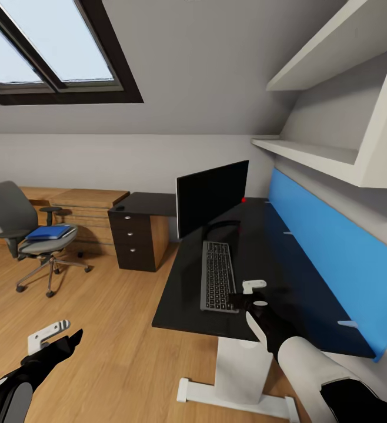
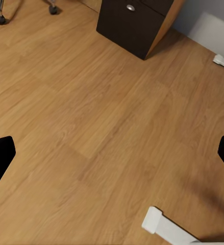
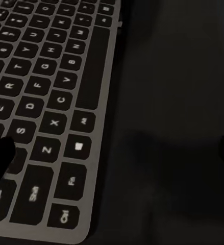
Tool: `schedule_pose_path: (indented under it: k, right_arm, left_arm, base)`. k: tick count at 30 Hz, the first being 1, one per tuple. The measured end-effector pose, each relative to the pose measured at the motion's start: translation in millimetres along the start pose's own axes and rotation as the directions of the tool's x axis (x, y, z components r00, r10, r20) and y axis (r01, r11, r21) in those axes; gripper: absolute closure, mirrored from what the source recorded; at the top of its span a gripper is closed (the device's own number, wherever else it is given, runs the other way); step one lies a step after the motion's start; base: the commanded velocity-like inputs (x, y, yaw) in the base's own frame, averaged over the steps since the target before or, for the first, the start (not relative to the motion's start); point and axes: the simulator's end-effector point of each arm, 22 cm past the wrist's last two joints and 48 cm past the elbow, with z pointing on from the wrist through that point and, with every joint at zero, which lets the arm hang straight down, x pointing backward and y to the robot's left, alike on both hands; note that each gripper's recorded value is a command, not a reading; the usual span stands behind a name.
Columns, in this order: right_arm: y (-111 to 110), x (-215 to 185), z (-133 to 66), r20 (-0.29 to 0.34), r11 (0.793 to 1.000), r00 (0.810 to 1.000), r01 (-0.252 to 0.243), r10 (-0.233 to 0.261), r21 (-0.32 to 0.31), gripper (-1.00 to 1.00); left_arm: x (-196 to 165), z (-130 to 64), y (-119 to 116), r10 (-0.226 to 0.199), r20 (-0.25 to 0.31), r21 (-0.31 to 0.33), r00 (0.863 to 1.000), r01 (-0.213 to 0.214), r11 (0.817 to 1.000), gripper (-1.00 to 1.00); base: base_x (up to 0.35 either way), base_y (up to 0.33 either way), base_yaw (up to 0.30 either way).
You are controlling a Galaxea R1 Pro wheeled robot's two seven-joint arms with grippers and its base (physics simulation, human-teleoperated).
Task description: In the bedroom, organize the workspace by keeping the computer under the desk, ensuring the monitor is on the desk, placing the keyboard on the desk next to the monitor, placing the mouse on the desk next to the keyboard, moving the folder from the swivel chair onto the desk next to the mouse, stacking the notebook on top of the folder with the pen on top of the notebook, and positioning the swivel chair next to the desk.
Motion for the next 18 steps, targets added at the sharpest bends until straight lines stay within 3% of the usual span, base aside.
schedule_pose_path:
  k: [3,4,9,18]
  right_arm:
    - [0.0,-1.0,-0.2,0.003,1.0,1.0,-0.004,0.004,0.0,-1.0]
    - [0.9,-2.6,-0.5,0.007,1.0,1.0,-0.007,0.007,-0.003,-1.0]
    - [0.6,-16.8,-1.2,0.039,1.0,0.999,-0.012,0.012,-0.004,-1.0]
    - [-0.5,-19.5,-2.0,0.046,1.0,0.999,-0.012,0.012,-0.002,-1.0]
  left_arm:
    - [-1.5,-0.2,-0.8,0.0,0.007,0.002,1.0,0.0,1.0,-1.0]
    - [-9.1,-0.4,-1.3,-0.003,0.042,0.003,0.999,0.003,1.0,-1.0]
    - [-15.4,-0.2,-1.6,-0.005,0.071,0.003,0.997,0.004,1.0,-1.0]
    - [-15.8,-0.6,-1.4,-0.003,0.074,0.001,0.997,0.003,1.0,-1.0]
  base:
    - [0.252,0.0,0.0]
    - [0.299,0.0,0.0]
    - [0.192,0.0,0.0]
    - [0.287,0.0,0.0]
